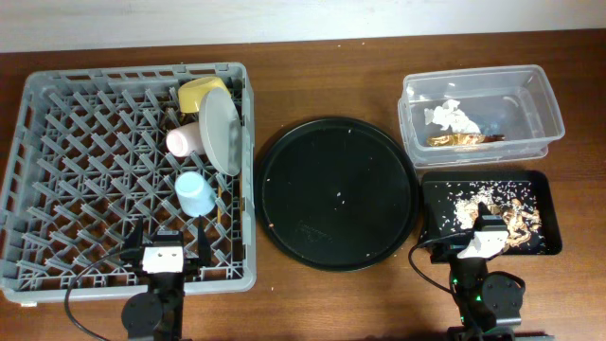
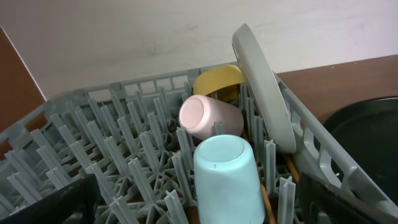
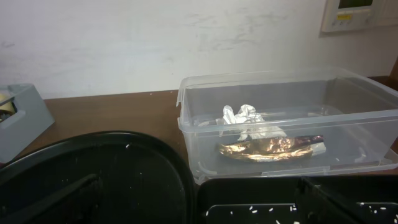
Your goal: Sort waste into correct bins and load items into the dishwasher rack
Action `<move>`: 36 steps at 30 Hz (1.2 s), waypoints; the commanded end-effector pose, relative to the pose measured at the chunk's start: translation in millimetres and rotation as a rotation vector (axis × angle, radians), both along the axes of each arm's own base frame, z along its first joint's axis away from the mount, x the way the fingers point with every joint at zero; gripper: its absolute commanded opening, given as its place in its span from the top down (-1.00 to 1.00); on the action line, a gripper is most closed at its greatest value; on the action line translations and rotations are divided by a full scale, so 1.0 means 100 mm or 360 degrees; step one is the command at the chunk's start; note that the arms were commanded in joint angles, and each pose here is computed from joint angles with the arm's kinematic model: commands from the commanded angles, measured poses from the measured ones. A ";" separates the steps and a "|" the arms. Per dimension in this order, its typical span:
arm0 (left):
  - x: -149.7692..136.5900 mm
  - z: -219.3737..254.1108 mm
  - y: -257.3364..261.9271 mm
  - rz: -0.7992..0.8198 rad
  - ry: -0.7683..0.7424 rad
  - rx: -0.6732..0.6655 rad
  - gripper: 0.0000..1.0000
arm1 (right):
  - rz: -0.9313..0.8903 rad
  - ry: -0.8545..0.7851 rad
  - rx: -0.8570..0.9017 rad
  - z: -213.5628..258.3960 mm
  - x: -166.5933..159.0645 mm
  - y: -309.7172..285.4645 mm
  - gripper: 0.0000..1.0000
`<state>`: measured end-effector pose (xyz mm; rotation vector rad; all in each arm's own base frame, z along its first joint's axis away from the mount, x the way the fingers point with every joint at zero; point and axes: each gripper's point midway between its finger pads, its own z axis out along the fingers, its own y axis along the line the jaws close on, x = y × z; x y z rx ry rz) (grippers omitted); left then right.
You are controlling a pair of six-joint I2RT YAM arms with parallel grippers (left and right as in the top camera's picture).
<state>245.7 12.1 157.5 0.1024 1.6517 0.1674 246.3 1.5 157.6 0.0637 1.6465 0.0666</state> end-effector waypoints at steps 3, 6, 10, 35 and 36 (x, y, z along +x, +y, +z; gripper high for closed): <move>0.00 -0.01 -0.05 -0.0042 -0.0003 0.0042 -0.99 | -0.0005 0.0008 -0.0001 -0.03 0.00 0.00 -0.97; 0.00 -0.01 -0.10 -0.0078 -0.0002 0.0042 -0.99 | -0.0005 0.0008 -0.0001 -0.03 0.00 0.00 -0.97; 0.00 -0.01 -0.10 -0.0078 -0.0001 0.0042 -0.99 | -0.0005 0.0008 -0.0001 -0.03 0.00 0.00 -0.97; 0.00 -0.01 -0.10 -0.0078 -0.0001 0.0042 -0.99 | -0.0005 0.0008 -0.0001 -0.03 0.00 0.00 -0.97; 0.00 -0.01 -0.10 -0.0078 -0.0001 0.0042 -0.99 | -0.0005 0.0008 -0.0001 -0.03 0.00 0.00 -0.97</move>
